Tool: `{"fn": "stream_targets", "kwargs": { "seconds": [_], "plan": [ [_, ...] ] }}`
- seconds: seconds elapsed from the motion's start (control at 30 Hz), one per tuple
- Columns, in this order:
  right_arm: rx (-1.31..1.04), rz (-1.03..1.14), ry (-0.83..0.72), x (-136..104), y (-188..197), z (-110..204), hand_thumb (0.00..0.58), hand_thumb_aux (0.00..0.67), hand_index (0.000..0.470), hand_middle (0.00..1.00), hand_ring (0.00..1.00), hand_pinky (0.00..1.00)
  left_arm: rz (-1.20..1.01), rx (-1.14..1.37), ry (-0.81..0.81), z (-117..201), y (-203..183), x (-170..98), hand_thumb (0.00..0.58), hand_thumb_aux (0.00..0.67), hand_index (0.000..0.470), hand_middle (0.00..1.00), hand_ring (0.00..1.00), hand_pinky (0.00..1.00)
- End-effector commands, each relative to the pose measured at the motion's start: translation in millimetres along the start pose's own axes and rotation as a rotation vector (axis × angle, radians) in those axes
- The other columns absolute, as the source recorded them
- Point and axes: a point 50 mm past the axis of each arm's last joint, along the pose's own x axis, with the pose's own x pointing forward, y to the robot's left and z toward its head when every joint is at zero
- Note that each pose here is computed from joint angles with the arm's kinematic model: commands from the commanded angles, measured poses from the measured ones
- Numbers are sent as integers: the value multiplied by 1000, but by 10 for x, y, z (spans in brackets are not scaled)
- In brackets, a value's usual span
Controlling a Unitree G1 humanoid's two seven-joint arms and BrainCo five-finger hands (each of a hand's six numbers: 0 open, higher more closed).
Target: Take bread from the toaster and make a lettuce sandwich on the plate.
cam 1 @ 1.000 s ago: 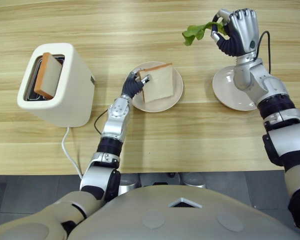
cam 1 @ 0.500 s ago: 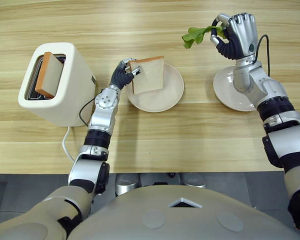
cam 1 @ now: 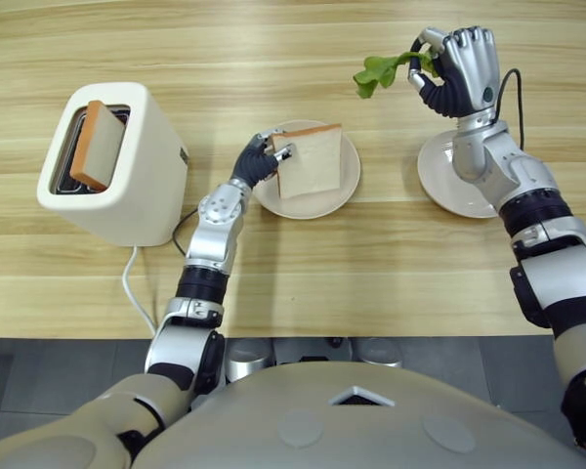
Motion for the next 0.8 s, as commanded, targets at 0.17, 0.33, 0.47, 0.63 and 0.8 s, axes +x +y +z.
{"fn": "stream_targets", "kwargs": {
  "seconds": [0.17,0.33,0.47,0.63,0.8],
  "plan": [
    [9,16,-1,-24,23,10,580,670,460,1000,1000,1000,36,101,87,-173,146,-25,580,670,460,1000,1000,1000],
    [9,16,1,-27,19,3,580,670,460,1000,1000,1000,42,159,116,-234,196,-12,580,670,460,1000,1000,1000],
    [13,18,3,-32,23,1,580,670,460,1000,1000,1000,57,204,96,-197,224,29,0,0,0,1000,1000,1000],
    [19,19,-2,-19,31,17,580,670,460,1000,1000,1000,75,232,31,-79,234,52,0,0,0,1000,1000,1000],
    [27,24,-6,-21,56,43,580,670,460,1000,1000,1000,52,230,-57,36,183,61,0,0,0,1000,1000,1000]
  ]
}}
